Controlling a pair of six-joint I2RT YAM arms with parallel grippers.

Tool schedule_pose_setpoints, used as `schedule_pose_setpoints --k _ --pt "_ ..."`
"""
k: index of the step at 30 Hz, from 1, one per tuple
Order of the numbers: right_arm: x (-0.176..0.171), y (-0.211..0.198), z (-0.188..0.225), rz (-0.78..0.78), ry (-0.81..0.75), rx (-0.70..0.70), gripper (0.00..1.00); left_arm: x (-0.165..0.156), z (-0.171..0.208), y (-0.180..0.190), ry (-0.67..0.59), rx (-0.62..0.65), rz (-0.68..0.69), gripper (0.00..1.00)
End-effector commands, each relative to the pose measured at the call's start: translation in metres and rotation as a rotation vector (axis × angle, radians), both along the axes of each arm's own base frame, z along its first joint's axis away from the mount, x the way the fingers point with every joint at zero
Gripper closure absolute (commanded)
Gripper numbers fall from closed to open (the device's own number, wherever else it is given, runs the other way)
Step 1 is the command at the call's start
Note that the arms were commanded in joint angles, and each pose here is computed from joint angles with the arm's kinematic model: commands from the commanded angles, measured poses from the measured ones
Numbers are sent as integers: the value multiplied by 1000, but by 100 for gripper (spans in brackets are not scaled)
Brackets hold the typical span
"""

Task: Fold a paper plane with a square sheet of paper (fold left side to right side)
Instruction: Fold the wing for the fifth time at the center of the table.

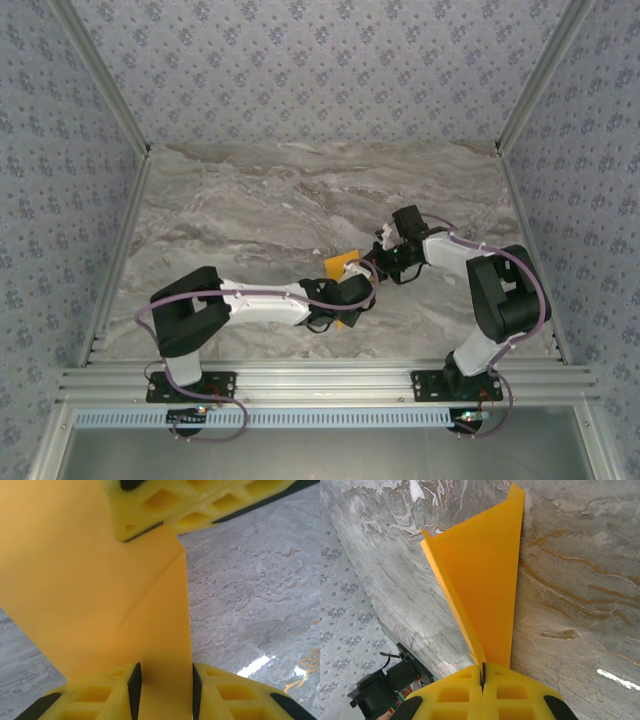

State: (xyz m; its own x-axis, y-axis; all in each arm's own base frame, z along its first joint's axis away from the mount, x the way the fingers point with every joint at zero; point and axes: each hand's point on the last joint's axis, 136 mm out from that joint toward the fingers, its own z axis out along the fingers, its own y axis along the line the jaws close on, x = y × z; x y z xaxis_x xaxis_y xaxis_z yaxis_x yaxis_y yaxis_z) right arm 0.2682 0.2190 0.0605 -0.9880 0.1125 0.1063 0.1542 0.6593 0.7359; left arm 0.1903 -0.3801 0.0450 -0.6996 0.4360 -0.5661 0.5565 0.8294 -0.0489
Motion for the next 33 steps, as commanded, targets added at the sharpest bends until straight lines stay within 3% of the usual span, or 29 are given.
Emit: schedule_pose_setpoints --k 1,8,11,17,21,25,31,33 --pt "-2 4 2 14 26 3 97 1 2 -3 -6 18 1 71" --pt "0 5 6 14 18 7 95 0 3 -4 -4 14 -2 81" --pt "3 3 12 27 -14 0 87 0 5 -3 -6 9 -1 86" --pt "19 -18 41 -11 -166 -48 65 -2 15 -7 19 -48 1 90" --pt "25 -39 65 -57 -280 -48 42 0 23 -14 75 -138 0 91" --pt "21 -53 66 -105 -293 11 19 3 30 -19 151 -256 4 91" --pt "22 -46 57 -154 -276 107 2 8 38 -26 259 -432 20 91" --pt "25 -43 57 -162 -276 119 0 10 37 -26 277 -453 27 91"
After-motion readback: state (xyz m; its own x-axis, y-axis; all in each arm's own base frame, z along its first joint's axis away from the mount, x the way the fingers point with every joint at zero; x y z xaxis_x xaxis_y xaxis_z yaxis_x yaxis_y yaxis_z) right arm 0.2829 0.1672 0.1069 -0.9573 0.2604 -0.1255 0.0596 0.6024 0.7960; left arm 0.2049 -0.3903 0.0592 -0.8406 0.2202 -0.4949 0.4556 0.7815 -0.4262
